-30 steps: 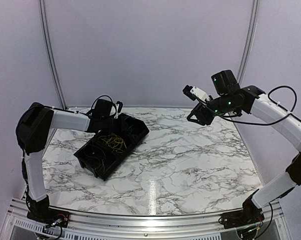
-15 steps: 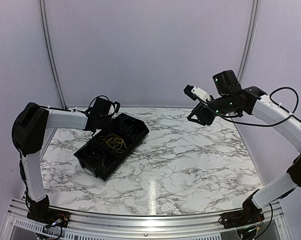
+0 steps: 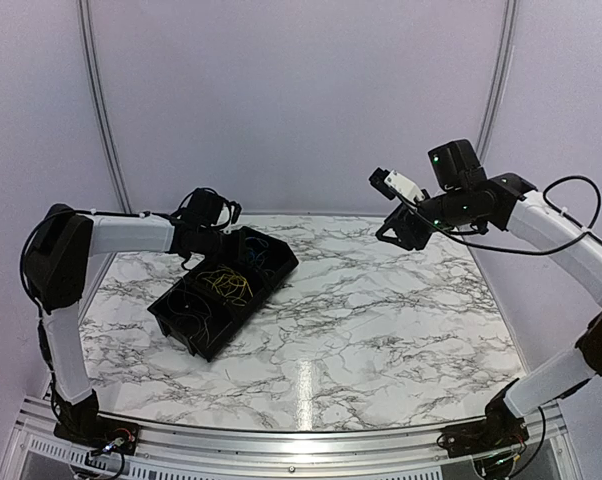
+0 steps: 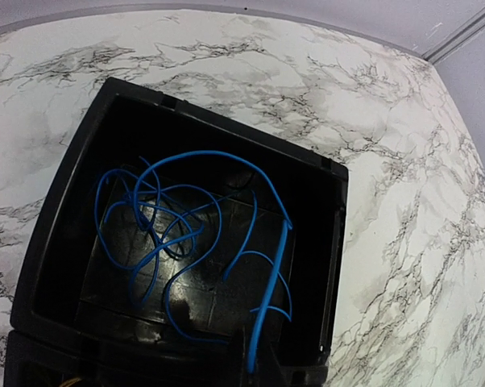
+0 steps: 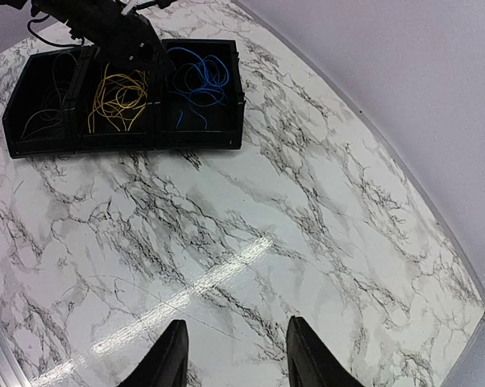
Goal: Untangle the cables
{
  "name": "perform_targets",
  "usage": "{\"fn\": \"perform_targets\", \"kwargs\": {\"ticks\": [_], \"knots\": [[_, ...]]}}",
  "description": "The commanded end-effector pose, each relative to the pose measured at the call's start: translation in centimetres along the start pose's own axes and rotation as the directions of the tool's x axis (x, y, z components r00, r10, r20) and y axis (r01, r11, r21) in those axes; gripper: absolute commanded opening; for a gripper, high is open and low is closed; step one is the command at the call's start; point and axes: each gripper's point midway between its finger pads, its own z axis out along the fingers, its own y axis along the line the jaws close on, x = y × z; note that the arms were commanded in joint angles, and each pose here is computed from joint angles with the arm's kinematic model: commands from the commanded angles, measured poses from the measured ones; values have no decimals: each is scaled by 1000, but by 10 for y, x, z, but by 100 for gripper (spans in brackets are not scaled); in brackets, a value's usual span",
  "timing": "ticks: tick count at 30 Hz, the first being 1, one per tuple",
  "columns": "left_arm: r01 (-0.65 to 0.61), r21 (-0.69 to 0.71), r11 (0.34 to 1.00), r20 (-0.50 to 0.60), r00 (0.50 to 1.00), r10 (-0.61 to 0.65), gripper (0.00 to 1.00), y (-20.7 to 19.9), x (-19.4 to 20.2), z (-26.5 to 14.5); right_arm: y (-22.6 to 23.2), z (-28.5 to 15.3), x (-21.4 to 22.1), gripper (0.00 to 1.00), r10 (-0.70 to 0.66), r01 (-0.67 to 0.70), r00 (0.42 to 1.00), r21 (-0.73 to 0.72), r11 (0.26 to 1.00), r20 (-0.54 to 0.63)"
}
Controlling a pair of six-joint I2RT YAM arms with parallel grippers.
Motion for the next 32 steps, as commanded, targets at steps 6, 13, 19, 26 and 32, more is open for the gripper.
{"fn": "perform_targets", "kwargs": {"ticks": [6, 13, 19, 26, 32], "knots": [[2, -30, 1000, -73, 997, -4, 20, 5, 4, 12, -2, -20, -3, 43, -12, 10, 999, 37, 999, 43], [-21, -80, 997, -61, 998, 16, 50, 9, 1, -13, -10, -26, 0, 44, 5, -8, 999, 59, 998, 53], [-63, -83, 995, -11, 998, 63, 75, 1, -1, -72, -49, -37, -14, 61, 55, -83, 981, 146, 986, 188], [-87, -76, 993, 193, 976, 100, 99, -25, -39, -171, -113, -43, -26, 74, 214, -304, 914, 234, 923, 344], [-32, -126, 992, 400, 913, 80, 99, -30, -72, -251, -142, -85, -34, 88, 294, -469, 847, 366, 804, 442]]}}
